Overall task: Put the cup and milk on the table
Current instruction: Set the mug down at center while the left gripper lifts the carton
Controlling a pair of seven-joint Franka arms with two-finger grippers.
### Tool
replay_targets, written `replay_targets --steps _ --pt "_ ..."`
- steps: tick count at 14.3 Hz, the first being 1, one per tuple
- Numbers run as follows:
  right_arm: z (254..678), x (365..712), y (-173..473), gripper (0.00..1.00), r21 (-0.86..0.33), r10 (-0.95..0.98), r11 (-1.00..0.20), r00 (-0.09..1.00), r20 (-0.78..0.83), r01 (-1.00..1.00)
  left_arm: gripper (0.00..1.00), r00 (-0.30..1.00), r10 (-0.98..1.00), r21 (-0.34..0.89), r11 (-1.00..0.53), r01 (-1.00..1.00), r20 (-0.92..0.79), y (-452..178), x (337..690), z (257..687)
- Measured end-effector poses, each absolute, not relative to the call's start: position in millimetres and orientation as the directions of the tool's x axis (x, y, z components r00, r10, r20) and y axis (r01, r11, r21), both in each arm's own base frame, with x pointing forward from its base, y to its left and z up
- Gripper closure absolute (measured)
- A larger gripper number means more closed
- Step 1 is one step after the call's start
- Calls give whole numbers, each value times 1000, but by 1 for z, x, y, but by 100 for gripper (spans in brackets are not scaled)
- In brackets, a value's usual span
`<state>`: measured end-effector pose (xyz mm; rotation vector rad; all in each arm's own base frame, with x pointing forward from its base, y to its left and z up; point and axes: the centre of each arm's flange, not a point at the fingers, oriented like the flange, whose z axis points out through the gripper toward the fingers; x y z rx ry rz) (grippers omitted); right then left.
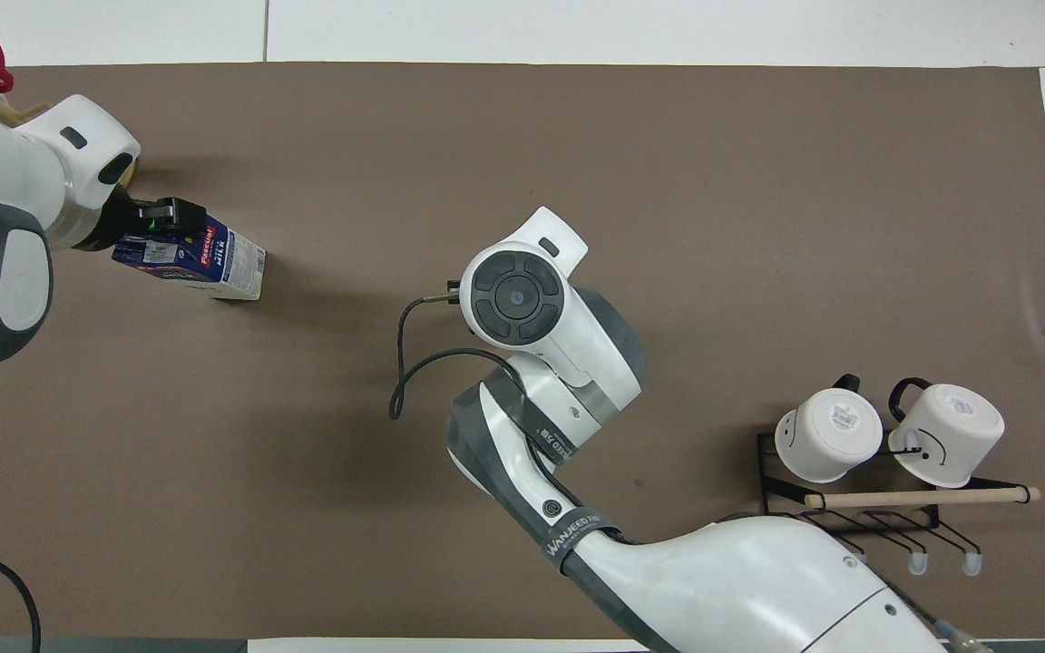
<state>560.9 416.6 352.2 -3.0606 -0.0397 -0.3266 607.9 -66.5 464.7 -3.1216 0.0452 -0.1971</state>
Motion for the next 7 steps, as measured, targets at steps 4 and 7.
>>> replay_targets --steps 4,7 --pt "351 560 416 66 -58 20 -998 978 209 32 30 990 -29 -14 -1000 -28 136 -67 608 467" --pt "356 562 417 36 -64 18 -997 976 217 33 30 988 -17 -10 -1000 -16 154 -69 610 476"
